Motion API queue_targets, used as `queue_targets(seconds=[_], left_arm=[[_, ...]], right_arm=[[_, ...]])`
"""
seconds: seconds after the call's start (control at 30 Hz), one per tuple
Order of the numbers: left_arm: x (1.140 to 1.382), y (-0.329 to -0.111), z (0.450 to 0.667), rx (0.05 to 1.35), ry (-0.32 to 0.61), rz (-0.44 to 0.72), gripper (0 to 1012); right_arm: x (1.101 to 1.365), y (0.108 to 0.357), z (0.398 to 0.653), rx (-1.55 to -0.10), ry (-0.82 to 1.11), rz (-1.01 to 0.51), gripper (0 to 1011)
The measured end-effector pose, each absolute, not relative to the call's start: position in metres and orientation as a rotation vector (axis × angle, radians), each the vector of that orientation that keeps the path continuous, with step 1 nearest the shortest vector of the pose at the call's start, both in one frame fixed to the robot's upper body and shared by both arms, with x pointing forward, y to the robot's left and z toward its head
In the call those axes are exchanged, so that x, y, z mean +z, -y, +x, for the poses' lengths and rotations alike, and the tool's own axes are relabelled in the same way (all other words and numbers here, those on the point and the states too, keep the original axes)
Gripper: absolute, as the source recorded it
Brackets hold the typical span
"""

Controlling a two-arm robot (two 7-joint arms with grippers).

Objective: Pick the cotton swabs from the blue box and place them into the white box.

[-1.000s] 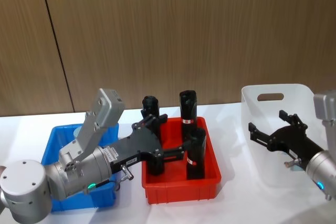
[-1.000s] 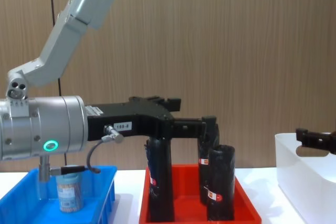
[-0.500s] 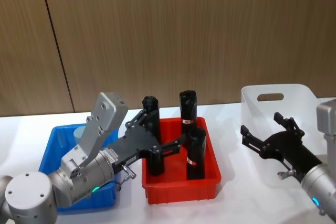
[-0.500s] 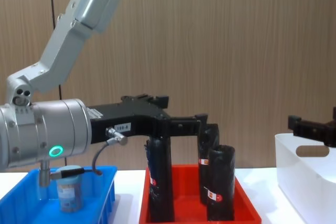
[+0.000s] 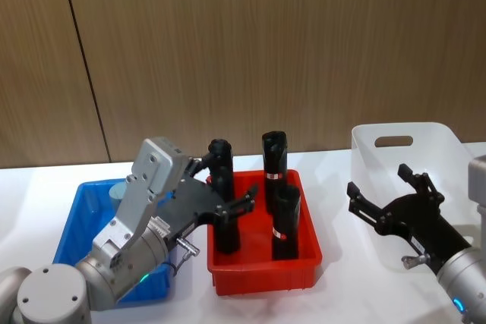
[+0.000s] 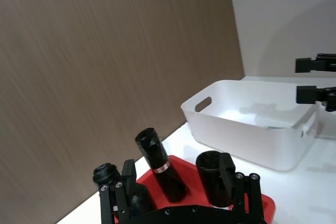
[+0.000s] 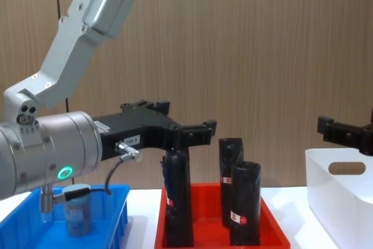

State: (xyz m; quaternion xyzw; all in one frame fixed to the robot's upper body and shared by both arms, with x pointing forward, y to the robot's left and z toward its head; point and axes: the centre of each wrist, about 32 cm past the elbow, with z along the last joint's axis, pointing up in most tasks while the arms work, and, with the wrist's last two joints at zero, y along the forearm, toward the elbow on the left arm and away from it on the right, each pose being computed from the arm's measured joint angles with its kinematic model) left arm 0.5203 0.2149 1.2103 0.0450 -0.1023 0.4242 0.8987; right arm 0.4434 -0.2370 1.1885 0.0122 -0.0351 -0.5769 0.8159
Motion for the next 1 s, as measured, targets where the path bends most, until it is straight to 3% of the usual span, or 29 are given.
queue_targets(seconds=[0.6, 1.0], left_arm=[[1.205, -0.202, 0.498, 1.067, 0.256, 0.071, 1004], [1.204, -0.198, 0.492, 1.122, 0.268, 0.061, 1004]], right_arm=[[1.189, 0.237, 0.443, -1.23, 0.075, 0.026, 1002], [1.189, 0.237, 0.443, -1.229, 0.075, 0.026, 1001]])
